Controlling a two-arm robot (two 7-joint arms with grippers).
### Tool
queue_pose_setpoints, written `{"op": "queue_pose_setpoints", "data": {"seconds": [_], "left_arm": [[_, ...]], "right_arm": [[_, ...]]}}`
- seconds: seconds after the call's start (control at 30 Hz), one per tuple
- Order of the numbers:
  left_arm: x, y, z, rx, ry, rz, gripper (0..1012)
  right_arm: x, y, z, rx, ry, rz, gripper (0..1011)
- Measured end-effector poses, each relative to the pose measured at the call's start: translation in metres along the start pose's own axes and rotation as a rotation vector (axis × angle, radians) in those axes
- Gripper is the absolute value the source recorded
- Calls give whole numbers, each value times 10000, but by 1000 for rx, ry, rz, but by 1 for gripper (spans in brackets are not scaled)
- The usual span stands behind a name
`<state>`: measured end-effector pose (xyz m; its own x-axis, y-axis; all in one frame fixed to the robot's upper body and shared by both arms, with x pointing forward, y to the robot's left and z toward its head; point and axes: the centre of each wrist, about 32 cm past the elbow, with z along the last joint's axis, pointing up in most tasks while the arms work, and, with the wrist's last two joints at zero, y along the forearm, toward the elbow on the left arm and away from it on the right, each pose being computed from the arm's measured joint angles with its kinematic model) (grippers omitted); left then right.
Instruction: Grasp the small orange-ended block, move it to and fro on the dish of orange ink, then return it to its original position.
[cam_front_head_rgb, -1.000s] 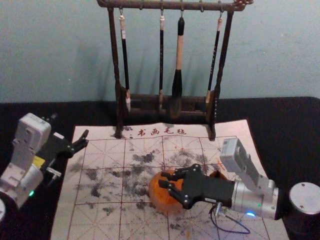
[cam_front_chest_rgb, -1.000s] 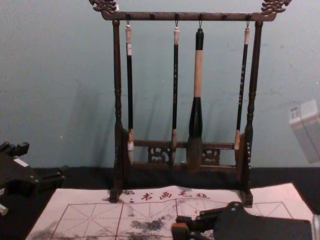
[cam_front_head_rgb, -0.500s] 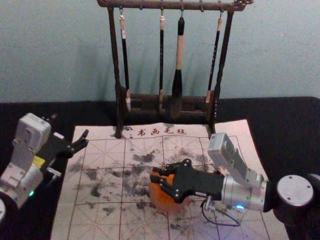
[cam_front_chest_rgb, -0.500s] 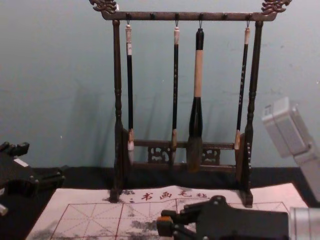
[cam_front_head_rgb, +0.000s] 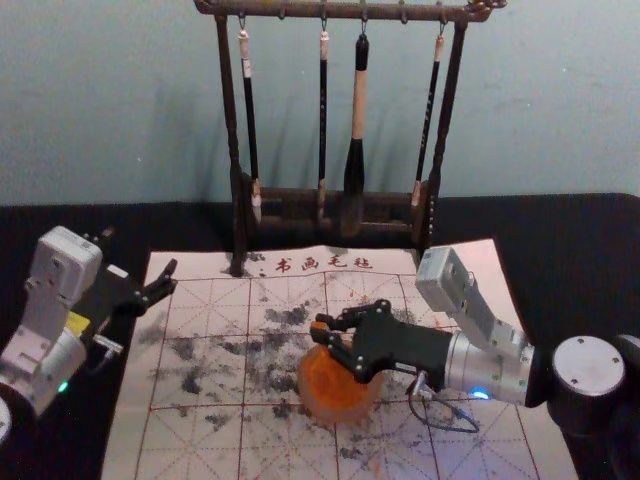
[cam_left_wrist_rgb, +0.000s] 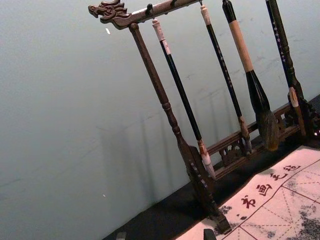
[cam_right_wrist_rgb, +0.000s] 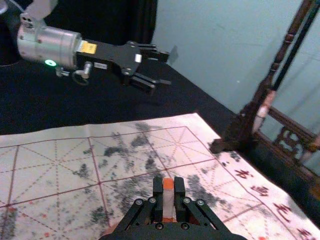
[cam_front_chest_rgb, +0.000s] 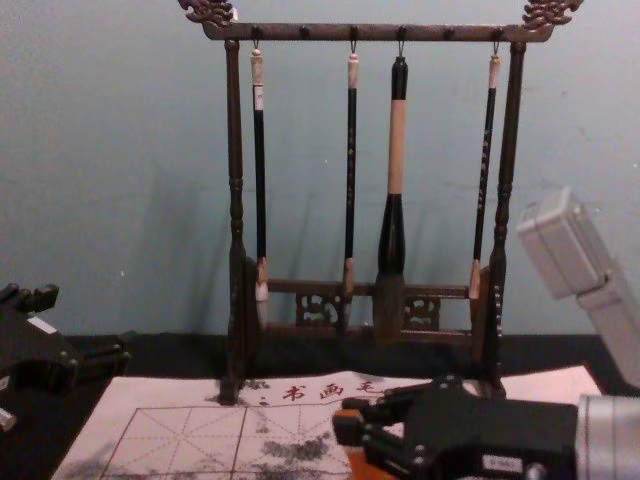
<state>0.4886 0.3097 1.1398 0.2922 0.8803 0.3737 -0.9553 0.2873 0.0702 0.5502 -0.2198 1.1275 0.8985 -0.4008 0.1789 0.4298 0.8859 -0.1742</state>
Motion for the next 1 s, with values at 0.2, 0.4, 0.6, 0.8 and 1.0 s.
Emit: {"op": "queue_pose_setpoints", "data": {"seconds": [0.2,0.4,0.6,0.8,1.0], "left_arm": [[0,0,0,0,0,0,1001],[0,0,0,0,0,0,1001],[0,0,0,0,0,0,1001],[0,0,0,0,0,0,1001],[0,0,0,0,0,0,1001]], "right_arm": [[17,-116,-18,-7,3,-27,81],[-23,-258,-34,-12,12,-35,81],[-111,-341,-30,-9,19,-12,81],[-198,-340,-7,3,19,21,80],[-271,-284,11,11,17,60,81]]}}
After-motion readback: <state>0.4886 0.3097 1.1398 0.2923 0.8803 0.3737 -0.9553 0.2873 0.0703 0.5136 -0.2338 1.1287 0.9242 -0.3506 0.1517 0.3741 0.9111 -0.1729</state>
